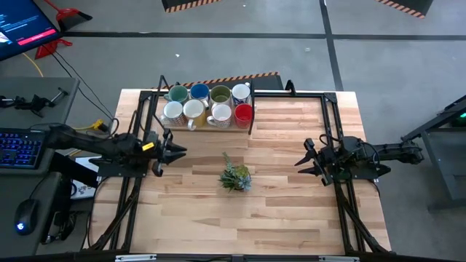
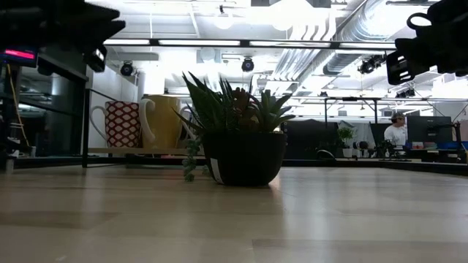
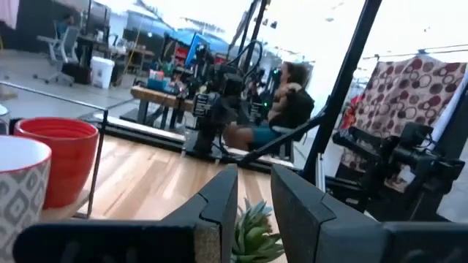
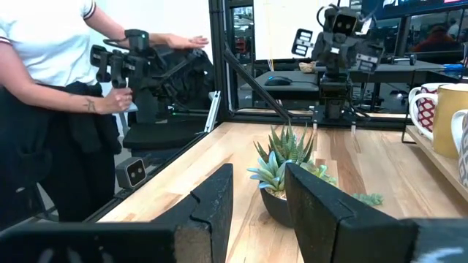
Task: Place coffee mugs
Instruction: Return to Home Position
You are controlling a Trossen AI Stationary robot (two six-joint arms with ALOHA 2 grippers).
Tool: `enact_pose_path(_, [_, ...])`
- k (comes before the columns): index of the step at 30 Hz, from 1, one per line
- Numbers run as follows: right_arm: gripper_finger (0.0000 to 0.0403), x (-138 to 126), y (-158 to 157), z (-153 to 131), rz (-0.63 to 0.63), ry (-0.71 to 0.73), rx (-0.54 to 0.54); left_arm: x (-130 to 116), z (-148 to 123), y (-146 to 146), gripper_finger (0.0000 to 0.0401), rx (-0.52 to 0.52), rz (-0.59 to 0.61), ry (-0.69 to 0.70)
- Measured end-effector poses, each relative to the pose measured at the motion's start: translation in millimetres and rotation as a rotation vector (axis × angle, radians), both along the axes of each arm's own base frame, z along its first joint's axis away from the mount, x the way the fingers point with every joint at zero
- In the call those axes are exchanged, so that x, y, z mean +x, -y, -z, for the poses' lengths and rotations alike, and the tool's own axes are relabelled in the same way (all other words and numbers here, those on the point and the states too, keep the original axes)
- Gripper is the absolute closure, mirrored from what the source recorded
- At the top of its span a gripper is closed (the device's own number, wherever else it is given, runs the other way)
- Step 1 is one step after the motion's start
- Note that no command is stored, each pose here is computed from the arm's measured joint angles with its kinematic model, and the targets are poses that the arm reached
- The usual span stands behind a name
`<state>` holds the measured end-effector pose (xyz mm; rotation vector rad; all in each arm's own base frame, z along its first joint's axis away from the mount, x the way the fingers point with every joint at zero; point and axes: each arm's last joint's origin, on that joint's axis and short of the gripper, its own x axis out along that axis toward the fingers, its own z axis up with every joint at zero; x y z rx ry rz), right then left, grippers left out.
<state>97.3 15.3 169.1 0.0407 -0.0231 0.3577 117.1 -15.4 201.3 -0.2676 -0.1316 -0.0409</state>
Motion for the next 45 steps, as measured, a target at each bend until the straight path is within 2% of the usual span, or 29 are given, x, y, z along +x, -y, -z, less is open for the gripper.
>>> enact_pose_path(10, [0.0290, 0.0, 0.0, 0.0, 0.000, 0.000, 0.000, -13.7, 13.3, -6.8, 0.0325, 0.069, -0.032, 0.067])
enact_pose_path(14, [0.0290, 0.0, 0.0, 0.0, 0.000, 0.000, 0.000, -19.9, 16.8, -9.1, 0.0325, 0.099, -0.007, 0.049])
enact_pose_path(21, [0.0290, -0.1, 0.0, -0.1, 0.000, 0.001, 0.000, -20.3, 26.8, -12.7, 0.0325, 0.035, -0.020, -0.052])
enact_pose_path(27, [0.0290, 0.2, 0.0, 0.2, 0.000, -0.003, 0.000, -20.1, 32.3, -11.8, 0.0325, 0.099, 0.035, -0.105])
enact_pose_path(34, [0.0290, 0.2, 0.0, 0.3, 0.000, -0.003, 0.000, -20.0, 32.2, -11.7, 0.0325, 0.151, 0.033, -0.102])
enact_pose_path(45, [0.0290, 0.2, 0.0, 0.3, 0.000, -0.003, 0.000, -20.0, 32.1, -11.8, 0.0325, 0.145, 0.030, -0.101])
